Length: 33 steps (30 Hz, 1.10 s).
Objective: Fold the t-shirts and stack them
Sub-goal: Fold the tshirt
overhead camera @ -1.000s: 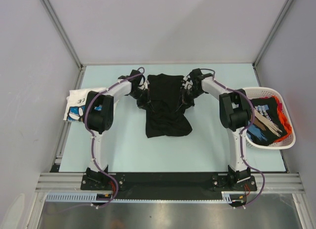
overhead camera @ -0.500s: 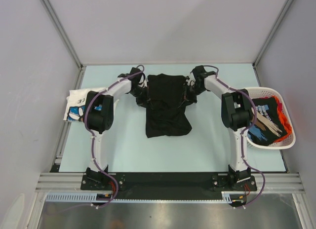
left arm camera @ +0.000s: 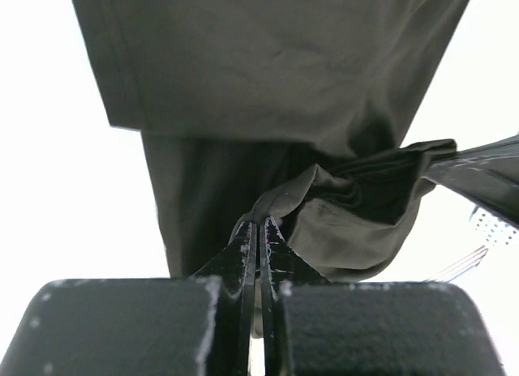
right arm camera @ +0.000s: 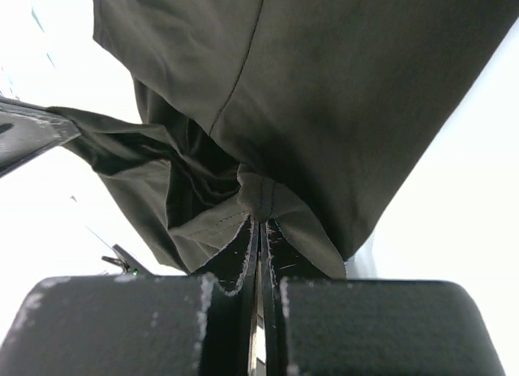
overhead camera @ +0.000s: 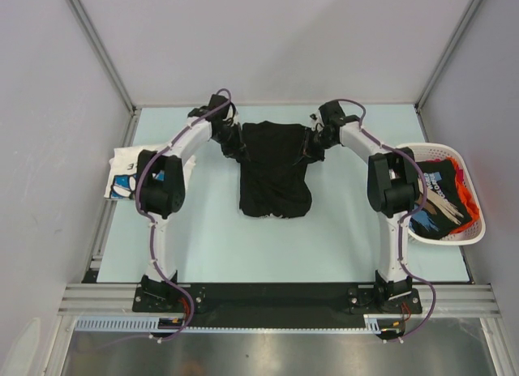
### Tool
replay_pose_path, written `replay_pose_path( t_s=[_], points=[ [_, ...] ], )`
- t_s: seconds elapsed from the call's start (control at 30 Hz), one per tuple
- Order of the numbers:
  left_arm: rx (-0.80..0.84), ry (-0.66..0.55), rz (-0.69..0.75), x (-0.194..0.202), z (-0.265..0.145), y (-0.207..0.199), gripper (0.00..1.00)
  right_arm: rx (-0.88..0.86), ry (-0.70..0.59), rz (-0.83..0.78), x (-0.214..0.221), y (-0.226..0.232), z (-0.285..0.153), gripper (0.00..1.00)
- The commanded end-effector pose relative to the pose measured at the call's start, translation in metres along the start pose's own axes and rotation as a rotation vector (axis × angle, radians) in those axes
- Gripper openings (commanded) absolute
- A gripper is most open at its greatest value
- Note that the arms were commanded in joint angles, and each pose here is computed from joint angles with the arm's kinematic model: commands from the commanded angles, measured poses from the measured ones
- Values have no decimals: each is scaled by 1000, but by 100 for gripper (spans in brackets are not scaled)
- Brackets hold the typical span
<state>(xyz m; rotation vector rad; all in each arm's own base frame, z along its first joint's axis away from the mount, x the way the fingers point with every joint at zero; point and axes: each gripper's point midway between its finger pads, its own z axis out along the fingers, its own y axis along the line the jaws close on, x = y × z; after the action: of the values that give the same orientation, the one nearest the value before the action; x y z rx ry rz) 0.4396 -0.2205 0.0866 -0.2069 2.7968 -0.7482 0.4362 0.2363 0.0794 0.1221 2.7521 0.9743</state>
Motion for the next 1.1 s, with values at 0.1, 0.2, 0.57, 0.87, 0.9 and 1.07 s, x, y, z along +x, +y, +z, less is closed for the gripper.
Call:
replay_pose_path(
  t_s=[0.1,0.2,0.57,0.87,0.9,1.07],
  points=[
    [-43,-11,-63,-26,8,8,0,-2,-41,32,-13,-3,7,0],
    [-69,28,-82,-21,16,15,37,22,-14,53,-9,-13,20,14],
    [-54,-157,24,-19,-69,4,100,164,-361,-107,-27,6,-105,90],
    [19,17,31,92,-52,29,100,97,-152,27,99,-45,-101,91],
    [17,33,33,101,-47,33,99,93,-130,48,110,-49,-97,91],
    [30,118,-12,153,-30,47,100,-23,-72,119,140,-47,-72,91]
  ],
)
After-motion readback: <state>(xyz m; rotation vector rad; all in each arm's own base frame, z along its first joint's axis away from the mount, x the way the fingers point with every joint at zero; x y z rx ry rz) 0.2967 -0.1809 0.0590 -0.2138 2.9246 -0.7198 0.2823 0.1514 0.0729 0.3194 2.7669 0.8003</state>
